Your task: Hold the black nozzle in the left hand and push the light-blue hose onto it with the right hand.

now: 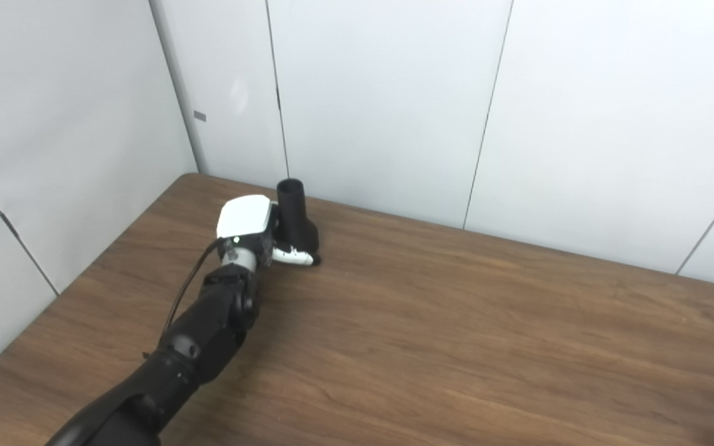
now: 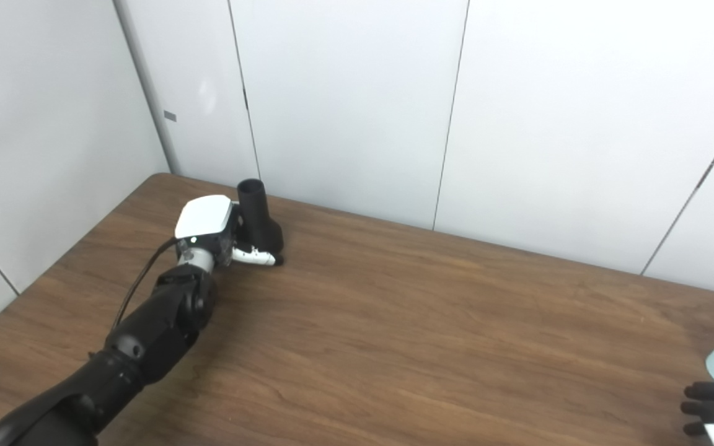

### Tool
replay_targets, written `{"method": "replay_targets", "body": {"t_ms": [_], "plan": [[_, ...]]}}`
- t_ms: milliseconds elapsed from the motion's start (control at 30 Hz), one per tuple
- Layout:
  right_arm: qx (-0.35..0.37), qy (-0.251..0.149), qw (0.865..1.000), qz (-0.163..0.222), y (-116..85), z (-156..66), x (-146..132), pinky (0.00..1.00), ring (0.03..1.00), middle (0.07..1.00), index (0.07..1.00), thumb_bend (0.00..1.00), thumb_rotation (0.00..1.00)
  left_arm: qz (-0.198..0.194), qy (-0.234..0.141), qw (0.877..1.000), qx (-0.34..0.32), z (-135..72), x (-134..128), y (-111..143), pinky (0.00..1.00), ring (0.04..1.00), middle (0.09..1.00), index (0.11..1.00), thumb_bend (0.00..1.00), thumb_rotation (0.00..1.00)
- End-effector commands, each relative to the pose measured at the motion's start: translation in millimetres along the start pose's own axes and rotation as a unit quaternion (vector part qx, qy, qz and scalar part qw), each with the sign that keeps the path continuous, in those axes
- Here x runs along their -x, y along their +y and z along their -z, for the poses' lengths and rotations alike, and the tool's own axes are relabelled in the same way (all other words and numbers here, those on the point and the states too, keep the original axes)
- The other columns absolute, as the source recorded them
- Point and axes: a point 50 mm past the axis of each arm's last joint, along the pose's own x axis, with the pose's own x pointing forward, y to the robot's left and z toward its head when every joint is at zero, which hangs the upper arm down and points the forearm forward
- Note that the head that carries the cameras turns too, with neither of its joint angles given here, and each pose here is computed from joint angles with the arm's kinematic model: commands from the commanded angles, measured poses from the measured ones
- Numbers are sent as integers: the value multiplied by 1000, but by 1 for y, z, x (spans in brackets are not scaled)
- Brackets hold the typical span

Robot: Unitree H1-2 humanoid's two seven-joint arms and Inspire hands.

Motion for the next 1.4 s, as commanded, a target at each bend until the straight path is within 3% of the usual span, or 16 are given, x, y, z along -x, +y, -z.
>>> {"method": "replay_targets", "body": {"t_ms": [0,167,500,600,667,700,767,867,1067,1267,1367], "plan": [[-10,2,1000,-1,4,6,5,386,535,575,534,865,664,2,-52,998,-25,4,11,-15,289,366,433,517,526,6],[-9,-1,1000,-1,5,7,3,386,535,576,533,891,673,-23,-116,992,-51,8,13,-22,225,280,393,492,520,0],[-11,-5,1000,-1,5,5,3,385,536,577,533,880,670,-47,-165,983,-68,3,17,-27,268,328,403,489,522,0],[-11,-2,1000,-1,5,5,3,385,535,577,532,879,670,-66,-200,976,-47,0,22,-31,177,234,456,481,526,0],[-10,-3,1000,-1,5,5,3,384,533,575,531,890,673,-52,-213,975,-30,-7,29,-32,182,243,427,482,523,0],[-10,-4,1000,-1,5,5,3,383,534,574,530,886,671,-46,-219,974,-23,-10,32,-33,262,328,456,484,524,0],[-10,-6,1000,-2,6,3,3,382,534,574,530,885,673,-36,-225,974,-13,-16,37,-34,297,362,461,489,524,0],[-19,-11,1000,-2,5,-1,4,377,528,570,526,901,669,-10,-227,974,9,-24,46,-38,242,306,408,496,520,0],[-34,-14,999,0,5,-8,5,369,510,552,514,939,636,37,-235,971,28,-35,56,-40,250,314,428,495,523,0],[-42,-12,999,-2,8,-16,7,369,507,547,507,967,618,57,-279,958,22,-46,63,-48,184,241,387,490,517,0],[-49,-14,999,-9,11,-22,9,376,512,553,513,941,607,67,-299,951,30,-52,69,-51,223,282,396,496,517,0]]}}
